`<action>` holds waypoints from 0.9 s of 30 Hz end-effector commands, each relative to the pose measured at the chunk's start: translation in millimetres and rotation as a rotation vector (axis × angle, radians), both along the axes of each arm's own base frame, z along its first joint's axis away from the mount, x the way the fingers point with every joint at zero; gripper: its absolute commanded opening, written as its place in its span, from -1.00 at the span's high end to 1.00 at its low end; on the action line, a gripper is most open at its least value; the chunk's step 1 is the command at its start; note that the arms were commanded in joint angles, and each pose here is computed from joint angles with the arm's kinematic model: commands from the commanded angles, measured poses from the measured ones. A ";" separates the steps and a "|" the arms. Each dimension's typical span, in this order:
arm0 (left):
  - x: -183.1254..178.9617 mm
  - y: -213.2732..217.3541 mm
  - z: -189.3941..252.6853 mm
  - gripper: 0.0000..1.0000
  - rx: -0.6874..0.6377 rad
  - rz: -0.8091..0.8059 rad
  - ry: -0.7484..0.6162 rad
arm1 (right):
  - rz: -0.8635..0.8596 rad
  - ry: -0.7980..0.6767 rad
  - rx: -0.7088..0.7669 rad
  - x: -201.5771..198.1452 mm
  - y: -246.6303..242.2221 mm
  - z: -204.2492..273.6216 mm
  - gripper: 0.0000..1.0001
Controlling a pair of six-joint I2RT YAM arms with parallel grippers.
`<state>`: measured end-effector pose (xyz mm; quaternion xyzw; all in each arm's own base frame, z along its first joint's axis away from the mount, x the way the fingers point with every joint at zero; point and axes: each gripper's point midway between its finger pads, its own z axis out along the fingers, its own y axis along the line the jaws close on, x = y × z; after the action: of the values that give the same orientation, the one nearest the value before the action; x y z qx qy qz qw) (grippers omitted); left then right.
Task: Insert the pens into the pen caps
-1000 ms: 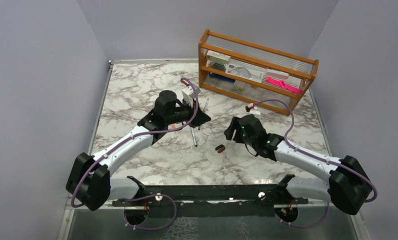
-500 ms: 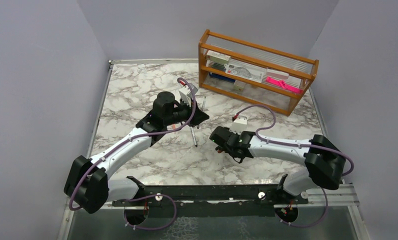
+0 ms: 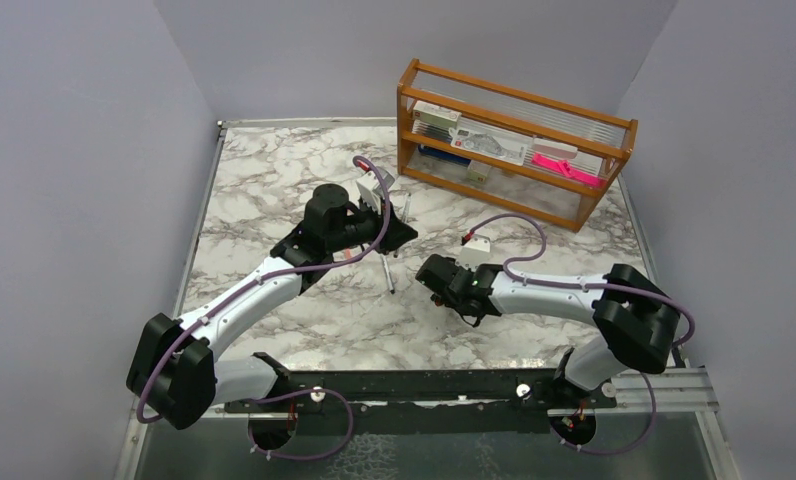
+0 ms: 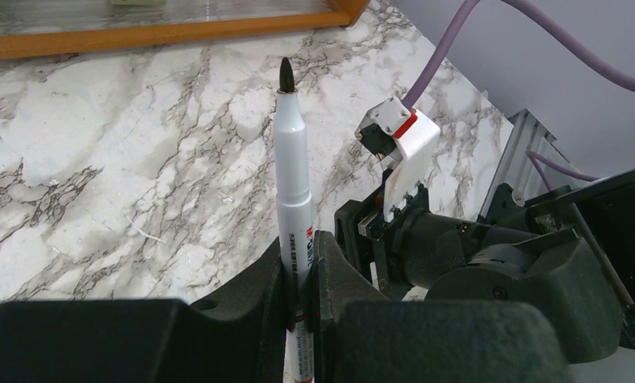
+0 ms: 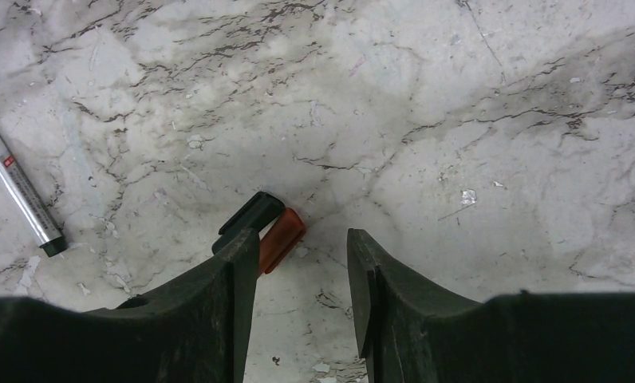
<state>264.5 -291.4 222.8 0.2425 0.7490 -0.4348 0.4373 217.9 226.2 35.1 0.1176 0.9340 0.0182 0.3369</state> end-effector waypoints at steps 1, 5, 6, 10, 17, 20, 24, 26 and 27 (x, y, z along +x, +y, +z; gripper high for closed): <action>0.1 1.2 9.0 1.00 -0.025 0.010 -0.027 | 0.025 -0.026 0.049 3.5 11.4 5.7 0.10; -0.5 0.0 7.5 1.00 -0.024 0.002 -0.020 | 0.041 0.001 0.044 1.8 17.1 -1.3 0.10; -0.7 0.2 7.3 1.00 -0.024 0.003 -0.019 | 0.043 0.008 0.042 1.5 18.1 -3.4 0.10; -0.8 1.1 7.6 1.00 -0.021 0.005 -0.021 | 0.047 0.020 0.038 0.4 19.3 -7.7 0.13; -0.4 0.8 4.6 1.00 -0.019 0.007 -0.014 | 0.047 0.033 0.029 -1.9 18.0 -10.2 0.22; -0.9 0.2 2.8 1.00 -0.019 0.004 -0.006 | 0.048 0.049 0.024 -4.3 17.3 -14.7 0.27; -1.9 0.7 3.2 1.00 -0.020 0.003 -0.006 | 0.043 0.076 0.017 -8.1 17.0 -21.5 0.50; -2.4 1.0 3.3 1.00 -0.020 0.003 -0.006 | 0.040 0.084 0.012 -9.4 16.3 -24.2 0.65; -2.6 1.3 3.8 1.00 -0.020 0.003 -0.007 | 0.037 0.088 0.007 -9.5 15.5 -25.3 0.72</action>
<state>263.3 -291.0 219.7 0.2377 0.7525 -0.4365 0.4321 212.2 237.3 18.3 0.0990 0.9455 0.0248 0.3092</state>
